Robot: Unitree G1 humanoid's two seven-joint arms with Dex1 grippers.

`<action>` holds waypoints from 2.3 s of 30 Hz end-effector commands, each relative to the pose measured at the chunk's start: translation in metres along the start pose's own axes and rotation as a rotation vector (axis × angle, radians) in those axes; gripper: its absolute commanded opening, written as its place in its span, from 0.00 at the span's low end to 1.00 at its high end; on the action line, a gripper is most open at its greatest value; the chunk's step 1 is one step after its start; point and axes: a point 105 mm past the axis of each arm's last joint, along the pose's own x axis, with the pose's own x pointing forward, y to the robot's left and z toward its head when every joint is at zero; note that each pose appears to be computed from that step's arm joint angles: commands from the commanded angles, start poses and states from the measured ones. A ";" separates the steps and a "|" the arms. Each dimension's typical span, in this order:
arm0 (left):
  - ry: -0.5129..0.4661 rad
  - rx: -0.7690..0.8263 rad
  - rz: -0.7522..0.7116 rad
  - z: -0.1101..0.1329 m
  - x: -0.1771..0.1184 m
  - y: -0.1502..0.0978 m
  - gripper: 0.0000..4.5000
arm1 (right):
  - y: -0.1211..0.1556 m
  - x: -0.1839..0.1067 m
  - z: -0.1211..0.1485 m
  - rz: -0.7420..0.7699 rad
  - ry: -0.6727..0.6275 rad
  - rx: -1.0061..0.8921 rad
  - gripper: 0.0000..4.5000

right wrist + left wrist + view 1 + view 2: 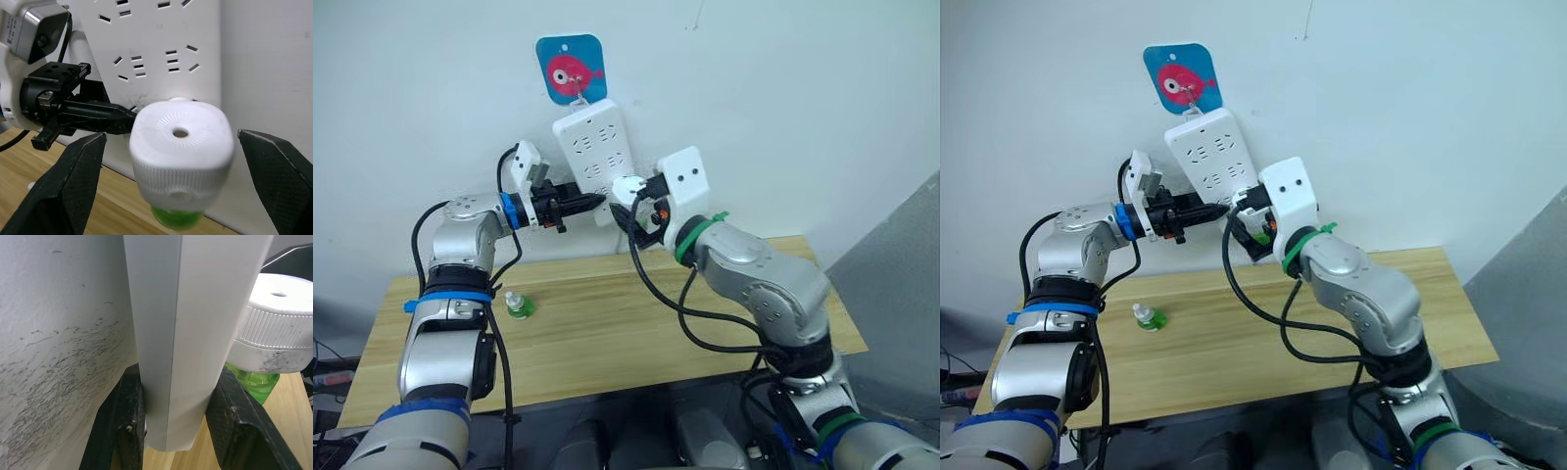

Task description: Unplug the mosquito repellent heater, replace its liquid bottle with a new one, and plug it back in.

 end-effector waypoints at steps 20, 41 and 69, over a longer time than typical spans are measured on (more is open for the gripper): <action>0.009 0.085 0.073 0.001 -0.005 0.011 0.29 | -0.010 -0.035 0.010 0.039 0.015 -0.004 0.66; 0.021 0.292 0.245 -0.028 -0.088 -0.036 1.00 | -0.054 -0.071 0.029 -0.049 -0.212 0.480 0.66; -0.459 0.263 -0.003 0.054 0.031 -0.108 1.00 | -0.028 -0.074 0.052 0.150 -0.296 1.088 0.66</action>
